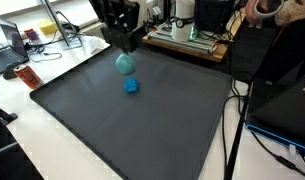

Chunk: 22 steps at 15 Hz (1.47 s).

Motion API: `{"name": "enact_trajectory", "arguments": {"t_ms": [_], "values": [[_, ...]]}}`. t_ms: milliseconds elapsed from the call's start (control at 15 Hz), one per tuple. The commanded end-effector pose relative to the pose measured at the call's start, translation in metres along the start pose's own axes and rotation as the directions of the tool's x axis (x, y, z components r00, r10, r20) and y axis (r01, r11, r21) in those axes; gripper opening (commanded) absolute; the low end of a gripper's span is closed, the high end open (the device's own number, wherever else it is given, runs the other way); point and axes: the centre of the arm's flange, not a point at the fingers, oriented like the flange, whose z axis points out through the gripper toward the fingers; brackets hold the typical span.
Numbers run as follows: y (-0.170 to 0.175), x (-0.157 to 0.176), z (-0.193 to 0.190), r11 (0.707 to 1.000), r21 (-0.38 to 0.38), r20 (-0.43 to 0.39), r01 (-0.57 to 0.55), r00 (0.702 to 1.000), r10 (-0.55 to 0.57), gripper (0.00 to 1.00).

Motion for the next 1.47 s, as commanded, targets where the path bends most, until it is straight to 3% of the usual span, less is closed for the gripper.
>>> {"name": "enact_trajectory", "arguments": {"t_ms": [0,533,933,1000,1067,1400], "values": [[0.005,0.050,0.023,0.998,-0.067,0.026,0.014,1.000,-0.013,0.22],[0.023,0.075,0.095,0.994,-0.111,0.198,-0.011,0.980,0.033,0.22],[0.040,0.078,0.125,0.997,-0.076,0.194,-0.022,0.980,0.036,0.22],[0.035,0.068,0.126,0.994,-0.103,0.202,-0.027,0.978,0.048,0.22],[0.036,0.068,0.129,0.994,-0.104,0.205,-0.029,0.978,0.050,0.47],[0.033,0.068,0.131,0.994,-0.105,0.207,-0.025,0.977,0.047,0.47]]}}
